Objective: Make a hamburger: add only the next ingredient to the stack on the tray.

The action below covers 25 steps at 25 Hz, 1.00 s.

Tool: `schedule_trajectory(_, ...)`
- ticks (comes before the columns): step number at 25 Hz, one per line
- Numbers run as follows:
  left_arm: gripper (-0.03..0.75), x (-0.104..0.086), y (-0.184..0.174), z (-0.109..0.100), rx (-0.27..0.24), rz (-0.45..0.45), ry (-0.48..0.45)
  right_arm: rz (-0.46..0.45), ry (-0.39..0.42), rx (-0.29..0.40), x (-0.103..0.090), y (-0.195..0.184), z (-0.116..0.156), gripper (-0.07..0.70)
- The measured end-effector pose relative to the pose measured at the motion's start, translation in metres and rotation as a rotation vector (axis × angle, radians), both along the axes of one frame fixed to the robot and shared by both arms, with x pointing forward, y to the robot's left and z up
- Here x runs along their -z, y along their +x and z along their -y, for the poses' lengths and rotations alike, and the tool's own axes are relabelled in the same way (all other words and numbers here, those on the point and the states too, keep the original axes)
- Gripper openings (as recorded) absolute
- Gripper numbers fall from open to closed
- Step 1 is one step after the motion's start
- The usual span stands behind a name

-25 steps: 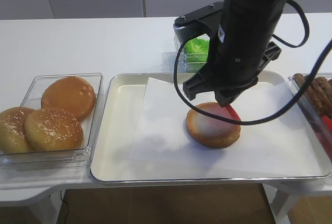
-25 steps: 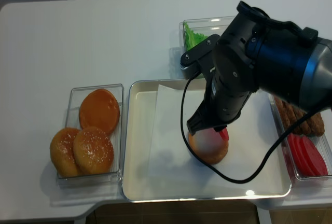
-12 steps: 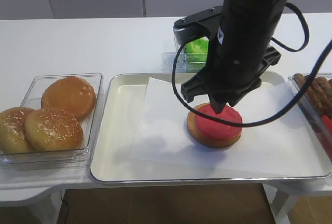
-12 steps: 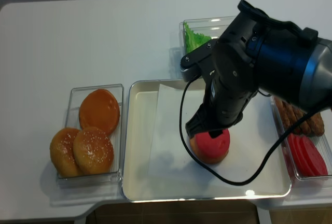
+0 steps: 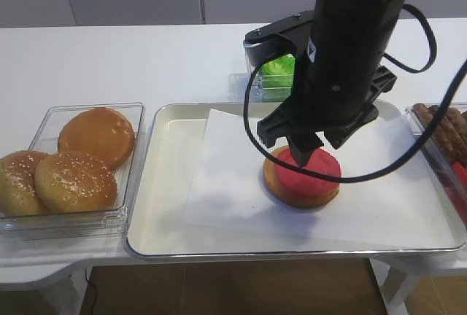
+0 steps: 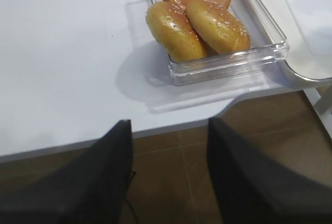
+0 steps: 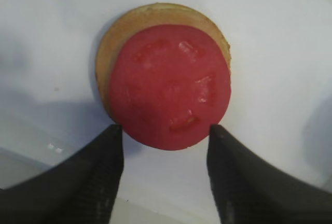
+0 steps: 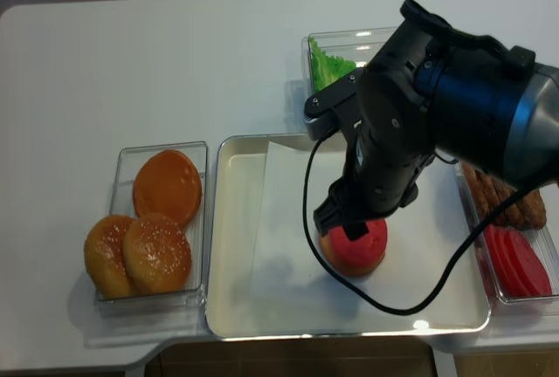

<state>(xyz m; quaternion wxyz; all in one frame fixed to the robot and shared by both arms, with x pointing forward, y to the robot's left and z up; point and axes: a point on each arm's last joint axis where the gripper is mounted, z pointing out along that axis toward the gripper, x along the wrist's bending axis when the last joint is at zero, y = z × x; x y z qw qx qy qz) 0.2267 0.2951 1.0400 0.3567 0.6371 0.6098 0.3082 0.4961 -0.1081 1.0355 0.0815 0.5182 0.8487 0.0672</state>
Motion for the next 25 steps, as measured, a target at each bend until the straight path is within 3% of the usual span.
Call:
schedule_trajectory(3, 0.351, 0.000, 0.000, 0.000, 0.000, 0.000, 0.000, 0.007, 0.015, -0.044, -0.008, 0.001, -0.002, 0.393)
schedule_trajectory(6, 0.351, 0.000, 0.000, 0.000, 0.000, 0.000, 0.000, 0.028, 0.065, -0.020, -0.023, 0.006, 0.006, 0.394)
schedule_trajectory(10, 0.351, 0.000, 0.000, 0.000, 0.000, 0.000, 0.000, 0.013, 0.129, 0.084, -0.034, 0.021, 0.042, 0.394)
schedule_trajectory(14, 0.351, 0.000, 0.000, 0.000, 0.000, 0.000, 0.000, 0.002, 0.179, 0.243, -0.040, 0.036, 0.087, 0.394)
schedule_trajectory(19, 0.351, 0.000, 0.000, 0.000, 0.000, 0.000, 0.000, -0.019, 0.169, 0.383, -0.046, 0.039, 0.136, 0.394)
schedule_trajectory(25, 0.351, 0.000, 0.000, 0.000, 0.000, 0.000, 0.000, 0.054, 0.184, 0.425, -0.074, 0.021, 0.155, 0.394)
